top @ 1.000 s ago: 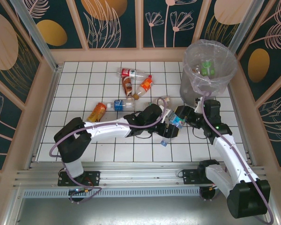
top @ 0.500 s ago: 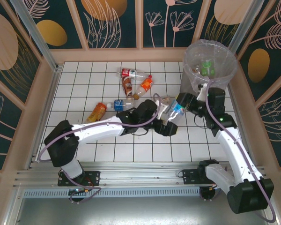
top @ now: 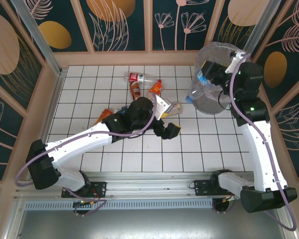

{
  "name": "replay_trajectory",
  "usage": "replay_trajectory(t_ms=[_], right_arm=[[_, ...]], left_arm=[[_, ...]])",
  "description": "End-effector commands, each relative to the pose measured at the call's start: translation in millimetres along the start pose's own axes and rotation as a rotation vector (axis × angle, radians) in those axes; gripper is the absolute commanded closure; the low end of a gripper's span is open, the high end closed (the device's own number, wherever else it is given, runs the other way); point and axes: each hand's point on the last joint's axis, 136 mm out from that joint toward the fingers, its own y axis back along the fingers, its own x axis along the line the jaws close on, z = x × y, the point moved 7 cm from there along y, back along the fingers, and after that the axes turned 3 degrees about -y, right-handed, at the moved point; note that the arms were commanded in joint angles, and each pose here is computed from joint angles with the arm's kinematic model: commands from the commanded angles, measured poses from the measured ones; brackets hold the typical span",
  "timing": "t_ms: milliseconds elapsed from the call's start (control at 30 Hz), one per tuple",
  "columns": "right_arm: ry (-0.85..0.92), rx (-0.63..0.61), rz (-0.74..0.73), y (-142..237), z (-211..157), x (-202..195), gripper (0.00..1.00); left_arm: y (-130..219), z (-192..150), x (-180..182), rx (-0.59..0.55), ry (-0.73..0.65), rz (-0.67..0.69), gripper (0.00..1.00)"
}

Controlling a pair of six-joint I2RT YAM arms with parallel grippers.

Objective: Put the plastic bottles in the bin

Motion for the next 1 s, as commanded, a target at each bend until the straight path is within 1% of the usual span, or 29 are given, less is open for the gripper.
replay_trajectory(t_ms=[0, 133, 233, 333, 467, 533, 667, 800, 967], right_arm=[[0.085, -0.144, -0.108, 9, 40, -3, 0.39], [0.134, -0.229, -0.218, 8, 66, -10, 0.39], [0.177, -0.265, -0.322, 1, 75, -23, 0.37], [0.207, -0.272, -0.404, -9, 82, -38, 0.37], [0.246, -0.269, -0.459, -24, 90, -51, 0.37], [0.258, -0.248, -0.479, -37, 89, -59, 0.38], [0.253, -0.199, -0.431, -65, 80, -73, 0.38], [0.234, -0.15, -0.367, -97, 66, -83, 0.38], [0.199, -0.037, -0.271, -135, 46, -91, 0.38]], left_arm=[[10, 6, 13, 0.01, -0.008, 0.003, 0.02], [12, 11, 23, -0.004, -0.009, 0.01, 0.01], [18, 20, 31, -0.016, -0.014, 0.017, 0.01], [25, 24, 45, -0.023, -0.006, 0.015, 0.01], [35, 29, 70, -0.03, -0.003, 0.054, 0.01], [39, 32, 81, -0.038, 0.003, 0.065, 0.01], [43, 31, 92, -0.048, 0.003, 0.085, 0.01], [40, 19, 95, -0.05, -0.004, 0.088, 0.01], [38, 16, 98, -0.029, 0.001, 0.096, 0.01]])
